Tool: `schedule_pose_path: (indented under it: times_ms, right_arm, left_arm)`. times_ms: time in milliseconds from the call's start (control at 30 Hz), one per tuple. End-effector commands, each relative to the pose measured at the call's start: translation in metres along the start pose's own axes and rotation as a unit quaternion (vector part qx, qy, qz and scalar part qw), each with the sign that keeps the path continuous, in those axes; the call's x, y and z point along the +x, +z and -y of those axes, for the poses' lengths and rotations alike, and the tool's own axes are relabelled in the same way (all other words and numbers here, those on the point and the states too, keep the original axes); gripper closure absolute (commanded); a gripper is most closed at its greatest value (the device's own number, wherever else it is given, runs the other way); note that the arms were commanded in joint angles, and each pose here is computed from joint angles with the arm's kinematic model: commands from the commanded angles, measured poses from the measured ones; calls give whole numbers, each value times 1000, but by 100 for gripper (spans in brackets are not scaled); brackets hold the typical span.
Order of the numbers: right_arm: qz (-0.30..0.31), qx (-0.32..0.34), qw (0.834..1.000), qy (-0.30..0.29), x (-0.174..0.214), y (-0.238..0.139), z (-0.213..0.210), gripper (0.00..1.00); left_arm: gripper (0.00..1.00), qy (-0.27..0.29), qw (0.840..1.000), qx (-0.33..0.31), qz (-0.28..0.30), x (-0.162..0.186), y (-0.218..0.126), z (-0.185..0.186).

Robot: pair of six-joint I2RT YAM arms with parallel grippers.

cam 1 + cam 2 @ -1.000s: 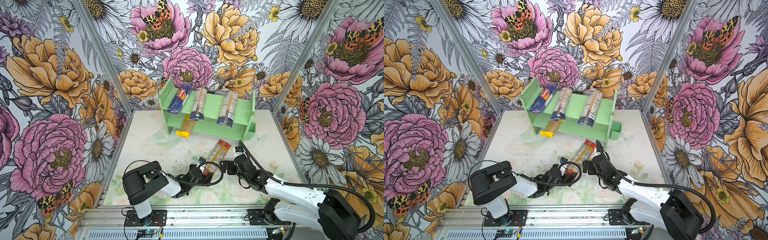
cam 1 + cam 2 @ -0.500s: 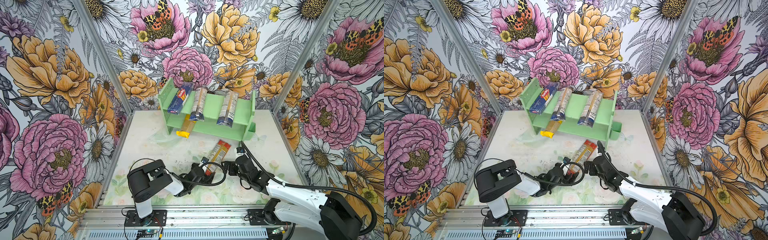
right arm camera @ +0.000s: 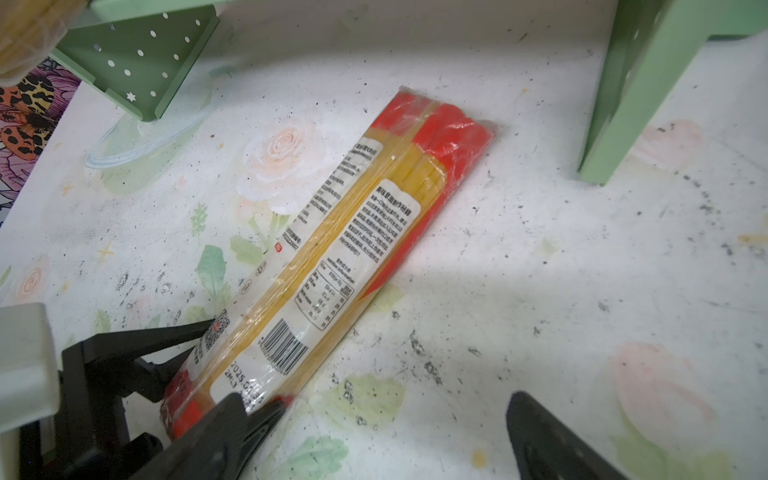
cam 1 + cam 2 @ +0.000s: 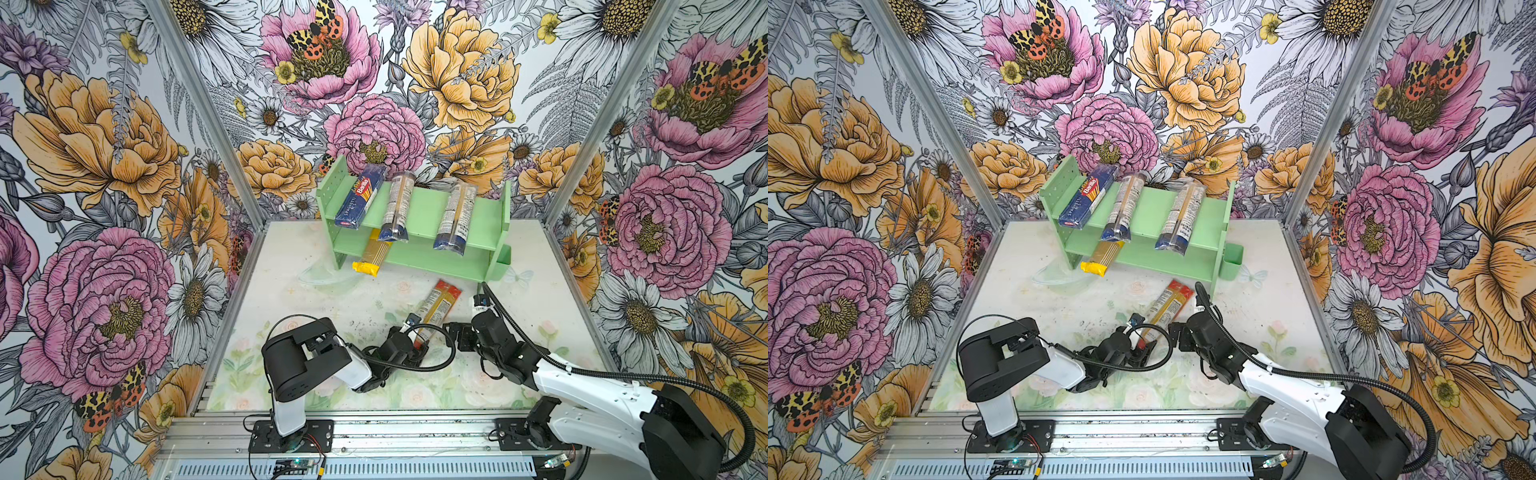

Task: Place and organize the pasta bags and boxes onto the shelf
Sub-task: 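Grasp the red-topped bag's near end with the left gripper while the right gripper holds it, then open the right gripper and draw it back while the left gripper lifts the bag upright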

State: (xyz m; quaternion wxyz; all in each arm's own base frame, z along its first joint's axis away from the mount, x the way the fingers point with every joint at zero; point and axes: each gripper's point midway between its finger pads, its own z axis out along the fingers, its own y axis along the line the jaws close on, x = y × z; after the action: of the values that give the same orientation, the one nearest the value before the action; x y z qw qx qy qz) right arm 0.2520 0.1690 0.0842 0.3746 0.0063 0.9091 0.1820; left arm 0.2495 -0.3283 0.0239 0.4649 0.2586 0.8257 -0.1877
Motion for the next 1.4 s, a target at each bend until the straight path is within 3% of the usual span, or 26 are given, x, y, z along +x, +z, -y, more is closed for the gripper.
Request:
schedule_pose_path:
  times_ms: [0, 300, 533, 667, 1067, 1367]
  right_arm:
    - [12, 10, 1000, -3, -4, -3, 7, 0]
    - [14, 13, 1000, -3, -5, -4, 9, 0]
    - [18, 11, 1000, -2, -7, -6, 9, 0]
    - [21, 10, 1000, -4, -9, -7, 9, 1]
    - [25, 15, 1000, -6, -13, -11, 11, 0]
    - [25, 22, 999, -7, -14, -11, 15, 0]
  left_arm:
    - [31, 16, 997, -1, -69, 42, -1, -2]
    - [71, 5, 998, -4, -62, 37, -4, -3]
    - [84, -4, 998, 0, -62, 40, -7, -3]
    - [100, -18, 999, 9, -39, 29, -13, -1]
    - [100, -93, 994, 49, 17, 18, -32, -1]
    - [100, -116, 987, 111, 5, 10, -43, 17]
